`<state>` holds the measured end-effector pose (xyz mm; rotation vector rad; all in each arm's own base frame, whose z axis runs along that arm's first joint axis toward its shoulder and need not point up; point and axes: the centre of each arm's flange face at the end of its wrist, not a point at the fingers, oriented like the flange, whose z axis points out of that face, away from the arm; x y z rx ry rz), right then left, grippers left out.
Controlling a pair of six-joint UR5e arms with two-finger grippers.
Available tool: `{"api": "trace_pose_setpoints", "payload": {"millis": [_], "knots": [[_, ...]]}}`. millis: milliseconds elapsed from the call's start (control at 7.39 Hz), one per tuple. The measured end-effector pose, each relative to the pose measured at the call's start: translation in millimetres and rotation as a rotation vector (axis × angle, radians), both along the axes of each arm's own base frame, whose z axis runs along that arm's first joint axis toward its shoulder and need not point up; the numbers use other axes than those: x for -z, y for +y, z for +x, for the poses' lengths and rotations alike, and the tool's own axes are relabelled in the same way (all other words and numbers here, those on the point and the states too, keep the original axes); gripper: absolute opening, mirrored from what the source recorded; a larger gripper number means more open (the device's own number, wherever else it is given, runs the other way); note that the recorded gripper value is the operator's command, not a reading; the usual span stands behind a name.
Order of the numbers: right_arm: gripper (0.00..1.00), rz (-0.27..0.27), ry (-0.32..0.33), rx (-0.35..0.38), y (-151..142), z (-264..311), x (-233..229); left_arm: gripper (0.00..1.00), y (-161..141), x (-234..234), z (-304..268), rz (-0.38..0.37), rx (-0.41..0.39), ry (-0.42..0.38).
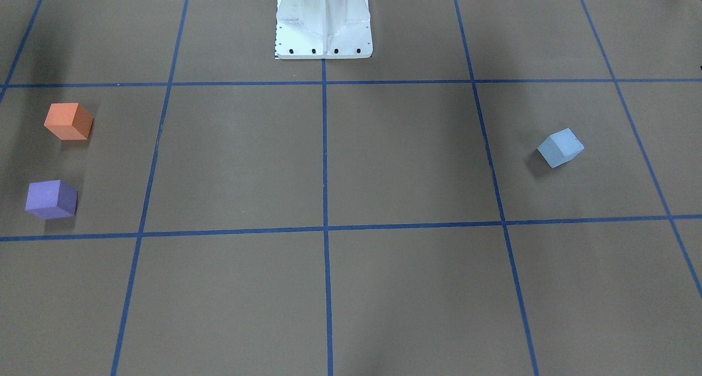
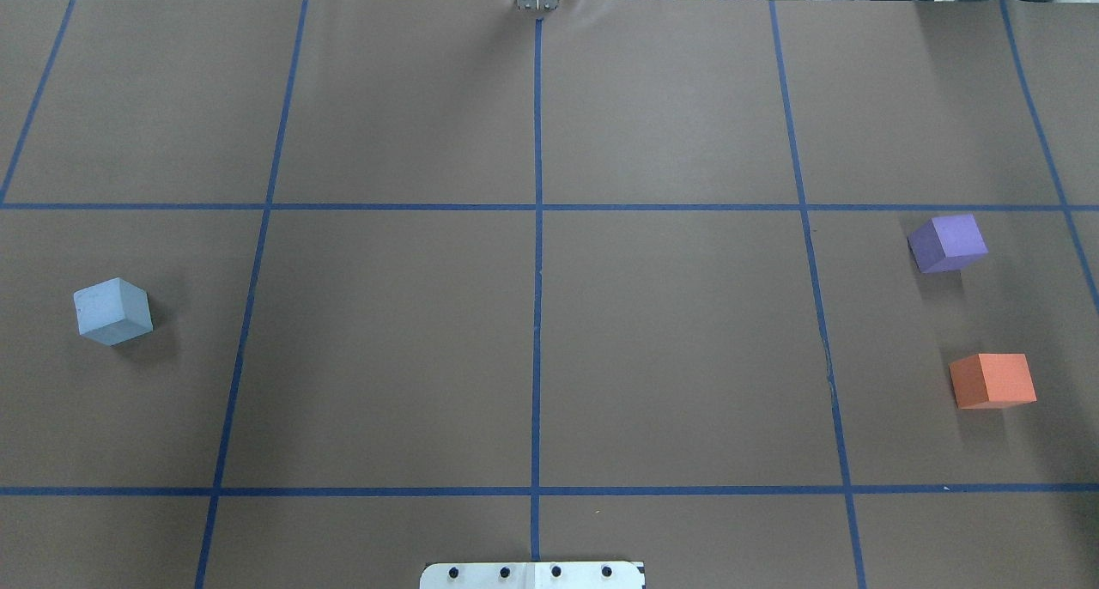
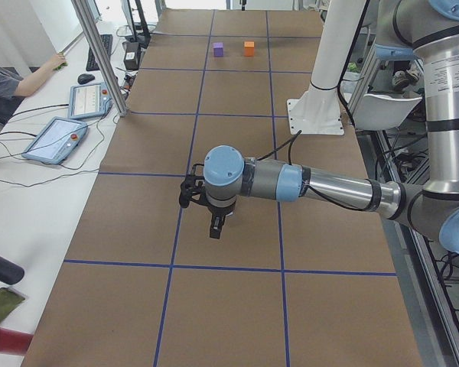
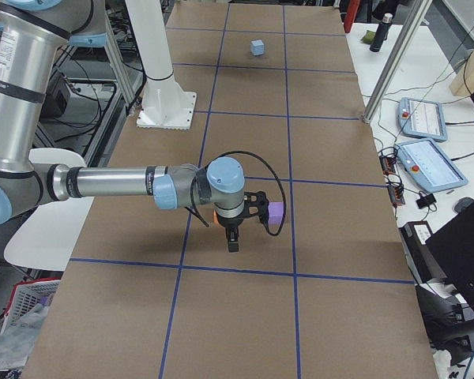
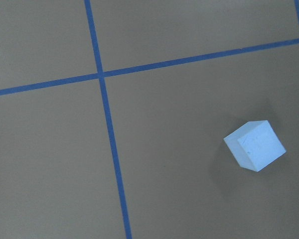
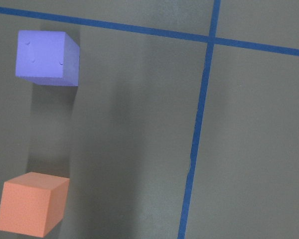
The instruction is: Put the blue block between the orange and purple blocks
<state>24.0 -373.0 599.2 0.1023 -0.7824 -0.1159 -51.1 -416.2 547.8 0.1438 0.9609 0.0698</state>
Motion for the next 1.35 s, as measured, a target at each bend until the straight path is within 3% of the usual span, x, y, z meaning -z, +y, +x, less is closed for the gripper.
{"api": "trace_pose_setpoints", "payload": {"millis": [271,541,812,1353], "knots": [[1.00,0.002,0.000,0.000,-0.1,0.0,0.4,1.00,-7.1,15.4,43.1,-0.173,0.089,0.057],[1.00,0.002,0.000,0.000,-0.1,0.0,0.4,1.00,-11.4,17.5,118.4,-0.282,0.161,-0.026],[1.00,0.002,0.000,0.001,0.0,0.0,0.1,1.00,-12.9,7.0,189.8,-0.304,0.191,-0.090],[1.00,0.003,0.000,0.002,0.2,-0.3,0.4,1.00,-25.4,1.1,283.2,-0.288,0.142,-0.133]]}}
